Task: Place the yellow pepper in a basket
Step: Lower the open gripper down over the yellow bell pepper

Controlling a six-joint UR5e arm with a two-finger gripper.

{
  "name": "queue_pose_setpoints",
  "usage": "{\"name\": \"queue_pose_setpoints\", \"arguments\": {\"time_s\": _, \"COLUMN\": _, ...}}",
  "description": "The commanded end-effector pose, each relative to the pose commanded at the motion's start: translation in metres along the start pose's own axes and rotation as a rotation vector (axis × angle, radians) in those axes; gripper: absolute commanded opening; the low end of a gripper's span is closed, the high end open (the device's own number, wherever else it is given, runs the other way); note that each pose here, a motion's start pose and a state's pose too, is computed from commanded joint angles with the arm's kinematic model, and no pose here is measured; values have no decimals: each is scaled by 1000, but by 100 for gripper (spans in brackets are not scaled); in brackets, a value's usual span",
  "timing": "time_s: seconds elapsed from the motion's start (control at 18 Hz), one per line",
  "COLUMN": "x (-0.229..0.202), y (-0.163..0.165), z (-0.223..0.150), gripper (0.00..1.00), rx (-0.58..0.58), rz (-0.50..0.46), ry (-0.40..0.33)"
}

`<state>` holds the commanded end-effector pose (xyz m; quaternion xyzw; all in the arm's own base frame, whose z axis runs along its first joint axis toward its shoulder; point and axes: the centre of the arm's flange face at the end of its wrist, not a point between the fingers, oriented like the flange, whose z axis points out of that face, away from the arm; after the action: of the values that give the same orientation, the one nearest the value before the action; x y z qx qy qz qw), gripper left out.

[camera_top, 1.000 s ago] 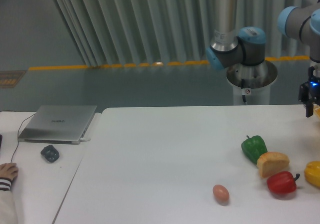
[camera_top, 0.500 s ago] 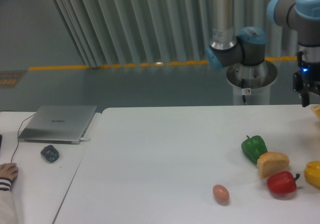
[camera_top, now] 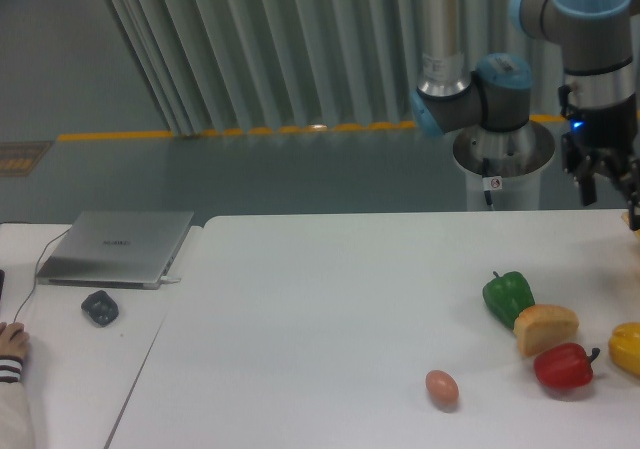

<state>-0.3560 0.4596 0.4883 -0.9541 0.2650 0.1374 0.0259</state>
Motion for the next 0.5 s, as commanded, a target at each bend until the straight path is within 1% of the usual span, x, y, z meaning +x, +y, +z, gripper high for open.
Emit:
{"name": "queue_pose_setpoints", "arguments": {"time_s": 0.11, "x": -4, "y": -1, "z": 6, "gripper": 100, "rx": -6, "rz": 32, "ry": -1}}
{"name": "queue_pose_setpoints", "arguments": {"time_s": 0.22, "x": -14, "y": -4, "z": 19, "gripper": 100, "rx": -6, "rz": 143, "ry": 15}}
{"name": "queue_pose_setpoints", "arguments": {"time_s": 0.33, "x": -28, "y": -3, "z": 25, "gripper": 100, "rx": -6, "rz": 264, "ry": 14}}
{"name": "queue_pose_setpoints", "arguments": {"time_s": 0.39, "x": -25, "y": -4, "z": 31, "gripper": 100, "rx": -2, "rz": 320, "ry": 29}}
{"name": "queue_pose_setpoints", "arguments": {"time_s": 0.44, "x": -21, "y": -4, "z": 39, "gripper": 100, "rx": 1, "rz": 363, "ry": 45}}
{"name": "queue_pose_setpoints", "arguments": {"time_s": 0.5, "x": -20, "y": -4, "z": 41, "gripper": 100, "rx": 1, "rz": 383, "ry": 37}}
